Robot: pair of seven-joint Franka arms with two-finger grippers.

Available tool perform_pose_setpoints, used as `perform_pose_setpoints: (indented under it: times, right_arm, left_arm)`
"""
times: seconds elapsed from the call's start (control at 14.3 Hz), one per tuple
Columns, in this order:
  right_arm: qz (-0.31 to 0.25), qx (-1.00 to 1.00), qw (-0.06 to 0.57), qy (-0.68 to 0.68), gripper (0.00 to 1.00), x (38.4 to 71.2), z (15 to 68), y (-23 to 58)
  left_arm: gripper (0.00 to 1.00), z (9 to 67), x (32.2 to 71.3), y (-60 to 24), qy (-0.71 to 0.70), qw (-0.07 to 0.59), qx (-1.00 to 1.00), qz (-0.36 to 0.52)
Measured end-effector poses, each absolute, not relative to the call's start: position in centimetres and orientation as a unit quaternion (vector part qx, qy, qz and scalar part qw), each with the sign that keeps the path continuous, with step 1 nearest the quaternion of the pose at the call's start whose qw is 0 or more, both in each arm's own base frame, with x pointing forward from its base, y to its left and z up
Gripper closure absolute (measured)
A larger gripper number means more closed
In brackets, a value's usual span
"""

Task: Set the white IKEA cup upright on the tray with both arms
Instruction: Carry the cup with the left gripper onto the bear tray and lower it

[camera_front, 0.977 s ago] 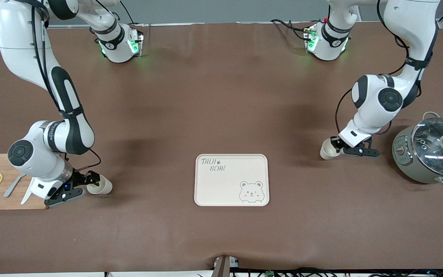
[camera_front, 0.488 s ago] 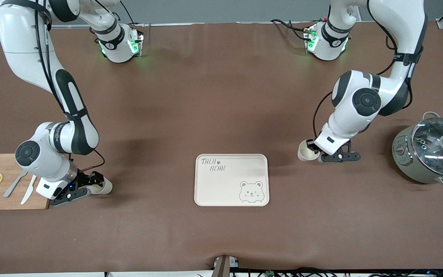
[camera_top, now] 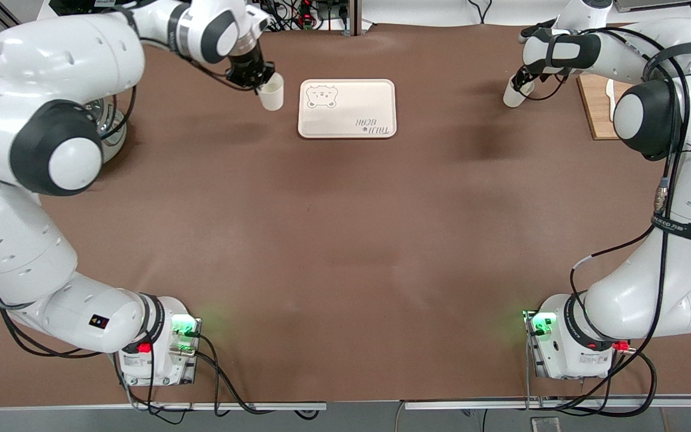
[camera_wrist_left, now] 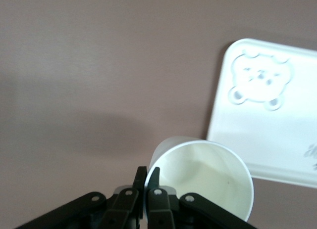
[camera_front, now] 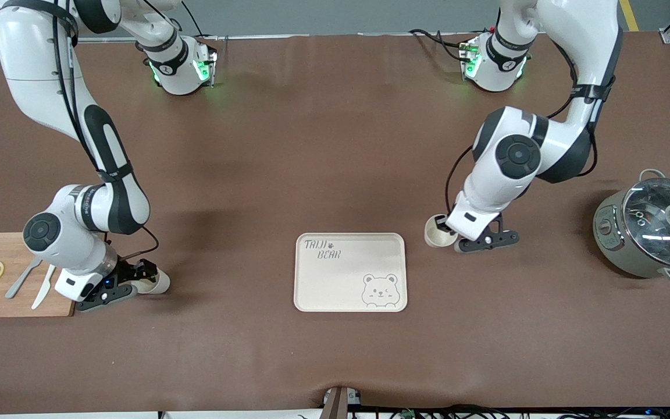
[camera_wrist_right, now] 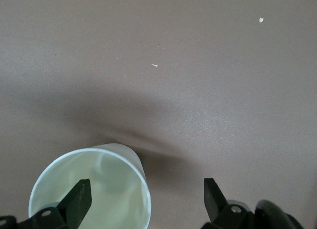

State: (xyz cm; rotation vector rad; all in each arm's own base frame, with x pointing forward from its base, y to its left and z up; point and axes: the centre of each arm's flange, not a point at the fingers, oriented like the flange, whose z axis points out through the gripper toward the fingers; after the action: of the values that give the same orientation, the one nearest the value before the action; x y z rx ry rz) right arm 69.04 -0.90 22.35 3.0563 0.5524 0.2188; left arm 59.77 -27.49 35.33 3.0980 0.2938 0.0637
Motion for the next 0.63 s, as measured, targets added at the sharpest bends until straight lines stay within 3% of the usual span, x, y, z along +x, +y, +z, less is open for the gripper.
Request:
perform_pose_setpoints:
  times: [0.14, 0.21, 0.49, 0.56, 0.63]
  right_arm:
    - [0.07, 0.982, 0.014, 0.178, 0.15, 69.0, 22.3, -0.9]
    - [0.07, 0.981, 0.014, 0.178, 0.31, 69.0, 22.3, -0.9]
    - [0.07, 0.981, 0.014, 0.178, 0.71, 69.0, 22.3, -0.8]
    - [0.07, 0.981, 0.013, 0.178, 0.79, 69.0, 22.3, -0.8]
    - [0.07, 0.981, 0.013, 0.178, 0.79, 69.0, 22.3, -0.8]
  left_arm:
    - [0.96, 35.6, 60.7, -30.3, 0.112, 0.02, 0.993, 0.024]
    - [0.96, 35.3, 61.1, -31.4, 0.119, 0.022, 0.992, 0.025]
    - [0.96, 32.2, 62.4, -33.8, 0.129, 0.023, 0.991, 0.016]
    - [0.96, 31.1, 62.5, -34.5, 0.128, 0.022, 0.991, 0.012]
    - [0.96, 29.9, 62.5, -35.2, 0.128, 0.022, 0.992, 0.01]
